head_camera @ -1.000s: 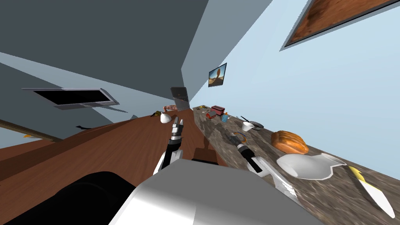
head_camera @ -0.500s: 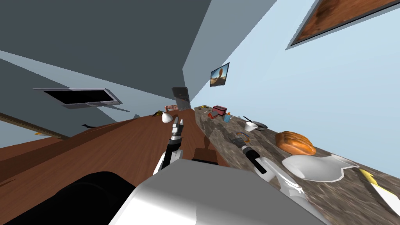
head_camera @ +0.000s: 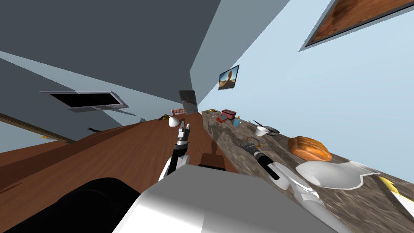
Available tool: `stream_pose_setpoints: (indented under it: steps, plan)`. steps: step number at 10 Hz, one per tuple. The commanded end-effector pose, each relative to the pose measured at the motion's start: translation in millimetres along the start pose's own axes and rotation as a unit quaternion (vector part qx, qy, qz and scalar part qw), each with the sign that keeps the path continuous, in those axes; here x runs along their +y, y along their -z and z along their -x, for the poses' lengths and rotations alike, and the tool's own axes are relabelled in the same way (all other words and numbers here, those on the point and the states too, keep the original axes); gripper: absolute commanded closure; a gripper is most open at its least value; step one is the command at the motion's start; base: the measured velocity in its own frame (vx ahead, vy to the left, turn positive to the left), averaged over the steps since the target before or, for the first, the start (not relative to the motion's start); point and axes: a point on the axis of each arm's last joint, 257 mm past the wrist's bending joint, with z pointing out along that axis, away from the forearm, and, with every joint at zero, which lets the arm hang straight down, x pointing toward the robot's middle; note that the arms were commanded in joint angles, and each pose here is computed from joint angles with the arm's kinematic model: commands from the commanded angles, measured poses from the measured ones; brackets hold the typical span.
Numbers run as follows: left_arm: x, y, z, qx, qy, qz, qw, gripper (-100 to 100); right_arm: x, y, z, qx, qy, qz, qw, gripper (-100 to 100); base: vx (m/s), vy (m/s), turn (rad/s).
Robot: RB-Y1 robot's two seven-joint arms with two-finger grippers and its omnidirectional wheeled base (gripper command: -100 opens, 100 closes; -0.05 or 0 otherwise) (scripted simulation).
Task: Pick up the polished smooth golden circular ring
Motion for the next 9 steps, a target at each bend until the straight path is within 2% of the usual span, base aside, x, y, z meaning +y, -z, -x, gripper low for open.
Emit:
stream_pose_setpoints:
  steps: [1, 4, 5, 9]
  plan:
    - [0, 0.0, 0.0, 0.000, 0.000, 0.000, 1.0000, 0, -25, 4.5, -19, 0.027, 0.052, -0.011, 0.9982, -100, -0.018, 0.077, 0.034]
    - [0, 0.0, 0.0, 0.000, 0.000, 0.000, 1.0000, 0, -67, 12.2, -49, 0.074, 0.143, -0.026, 0.9866, -100, -0.009, 0.078, 0.022]
    - [0, 0.0, 0.0, 0.000, 0.000, 0.000, 1.0000, 0, -67, 12.2, -49, 0.074, 0.143, -0.026, 0.9866, -100, -0.008, 0.038, 0.004]
    - [0, 0.0, 0.0, 0.000, 0.000, 0.000, 1.0000, 0, -113, 24.1, -72, 0.119, 0.231, -0.041, 0.9649, -100, -0.011, 0.043, 0.018]
